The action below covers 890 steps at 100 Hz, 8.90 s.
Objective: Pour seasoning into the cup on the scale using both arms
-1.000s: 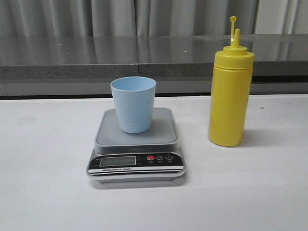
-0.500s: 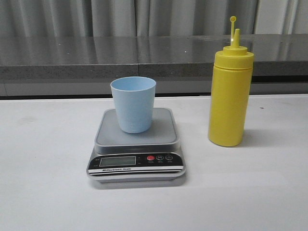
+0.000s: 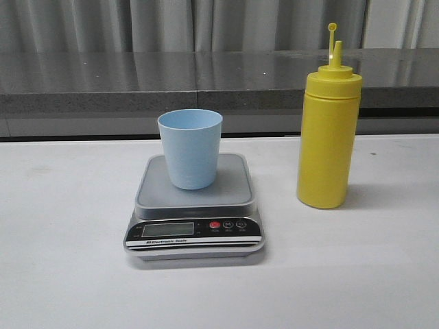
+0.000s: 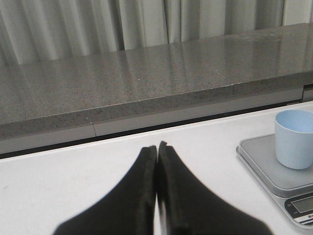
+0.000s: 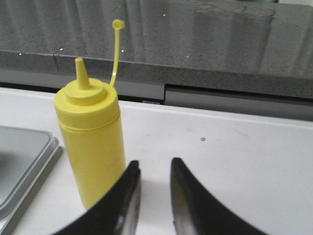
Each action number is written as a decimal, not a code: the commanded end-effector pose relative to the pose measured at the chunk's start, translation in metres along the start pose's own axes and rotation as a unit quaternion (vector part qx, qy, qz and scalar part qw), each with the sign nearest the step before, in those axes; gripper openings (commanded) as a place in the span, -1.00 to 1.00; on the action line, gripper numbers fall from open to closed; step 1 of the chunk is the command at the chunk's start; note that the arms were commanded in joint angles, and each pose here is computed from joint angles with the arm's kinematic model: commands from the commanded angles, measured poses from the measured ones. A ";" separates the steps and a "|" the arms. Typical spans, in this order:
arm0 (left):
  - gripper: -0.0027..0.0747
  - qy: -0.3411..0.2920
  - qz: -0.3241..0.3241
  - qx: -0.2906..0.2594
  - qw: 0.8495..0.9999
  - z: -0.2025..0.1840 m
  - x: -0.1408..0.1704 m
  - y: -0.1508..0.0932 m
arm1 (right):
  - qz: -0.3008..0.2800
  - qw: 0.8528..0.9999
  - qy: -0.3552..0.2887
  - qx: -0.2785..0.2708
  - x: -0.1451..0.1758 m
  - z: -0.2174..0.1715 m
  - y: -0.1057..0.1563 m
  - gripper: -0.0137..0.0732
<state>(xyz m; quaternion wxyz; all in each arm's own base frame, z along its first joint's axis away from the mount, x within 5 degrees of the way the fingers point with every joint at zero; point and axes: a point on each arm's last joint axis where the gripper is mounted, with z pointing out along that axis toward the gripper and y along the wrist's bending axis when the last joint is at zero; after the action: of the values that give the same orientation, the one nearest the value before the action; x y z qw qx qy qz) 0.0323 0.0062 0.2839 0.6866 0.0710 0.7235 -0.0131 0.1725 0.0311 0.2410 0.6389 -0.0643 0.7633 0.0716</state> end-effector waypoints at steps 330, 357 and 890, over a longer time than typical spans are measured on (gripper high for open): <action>-0.98 -0.046 0.000 0.005 0.999 -0.002 -0.015 0.000 | -0.267 0.945 -0.034 -0.183 -0.036 0.167 0.068 -0.19; -0.98 -0.046 0.000 0.005 0.999 -0.002 -0.015 0.000 | -0.383 0.902 -0.003 -0.199 -0.054 0.173 0.086 -0.19; -0.98 -0.046 0.000 0.005 0.999 -0.002 -0.015 0.000 | -0.067 0.970 -0.045 -0.227 0.043 0.166 0.050 -0.19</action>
<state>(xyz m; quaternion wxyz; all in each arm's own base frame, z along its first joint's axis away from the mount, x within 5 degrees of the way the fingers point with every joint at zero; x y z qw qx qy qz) 0.0323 0.0062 0.2840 0.6868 0.0713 0.7232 -0.0123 0.3120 0.1106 0.1480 0.5970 -0.2532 0.7357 0.1954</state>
